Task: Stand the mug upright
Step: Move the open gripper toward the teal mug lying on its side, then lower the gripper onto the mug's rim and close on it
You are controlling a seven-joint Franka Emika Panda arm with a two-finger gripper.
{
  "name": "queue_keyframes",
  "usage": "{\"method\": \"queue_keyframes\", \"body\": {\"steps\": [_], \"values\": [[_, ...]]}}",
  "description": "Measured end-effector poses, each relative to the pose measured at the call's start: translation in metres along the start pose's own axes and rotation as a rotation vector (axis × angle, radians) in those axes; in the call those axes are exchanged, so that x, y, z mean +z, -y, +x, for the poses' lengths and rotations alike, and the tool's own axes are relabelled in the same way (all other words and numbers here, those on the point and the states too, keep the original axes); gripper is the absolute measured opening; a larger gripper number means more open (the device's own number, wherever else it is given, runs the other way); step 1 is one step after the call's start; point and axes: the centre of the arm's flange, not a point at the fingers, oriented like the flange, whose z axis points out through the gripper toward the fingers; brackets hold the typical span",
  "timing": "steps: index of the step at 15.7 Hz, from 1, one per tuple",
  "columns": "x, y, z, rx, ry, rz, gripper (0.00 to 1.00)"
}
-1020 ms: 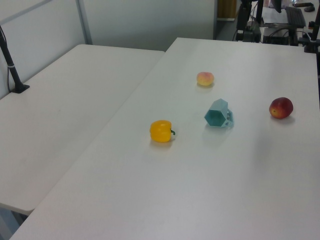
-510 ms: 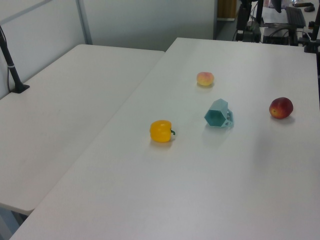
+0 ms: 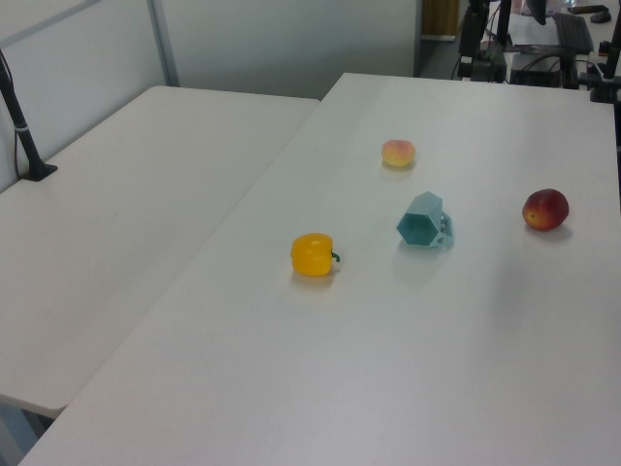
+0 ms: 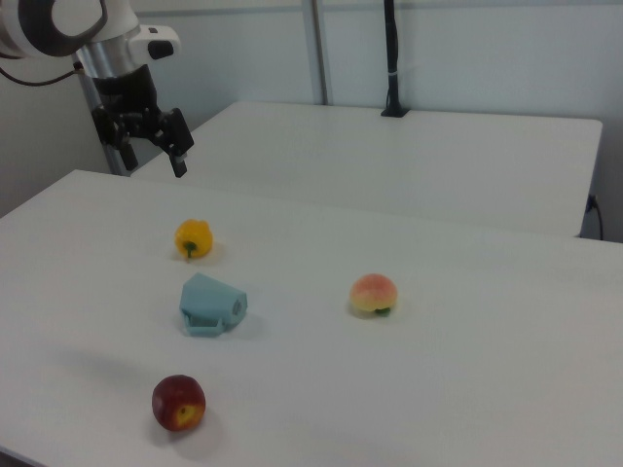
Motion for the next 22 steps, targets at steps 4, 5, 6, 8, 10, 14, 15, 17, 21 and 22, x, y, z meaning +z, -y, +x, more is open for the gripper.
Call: {"method": "queue_keyframes", "body": {"steps": [4, 5, 6, 8, 10, 14, 15, 17, 21, 22], "values": [[0.001, 0.012, 0.000, -0.018, 0.001, 0.014, 1.00], [0.003, 0.018, 0.000, -0.029, 0.005, 0.015, 1.00], [0.005, 0.026, 0.000, -0.032, 0.011, 0.016, 1.00], [0.012, 0.040, -0.001, -0.020, 0.026, 0.017, 1.00], [0.023, 0.057, -0.001, -0.026, 0.048, 0.013, 1.00], [0.058, 0.084, 0.008, -0.057, 0.062, -0.005, 1.00], [0.069, 0.089, 0.012, -0.062, 0.058, -0.024, 1.00], [0.094, 0.102, 0.019, -0.064, 0.063, -0.074, 1.00], [0.143, 0.137, 0.028, -0.031, 0.075, -0.173, 1.00], [0.159, 0.144, 0.031, -0.025, 0.076, -0.200, 1.00]]}}
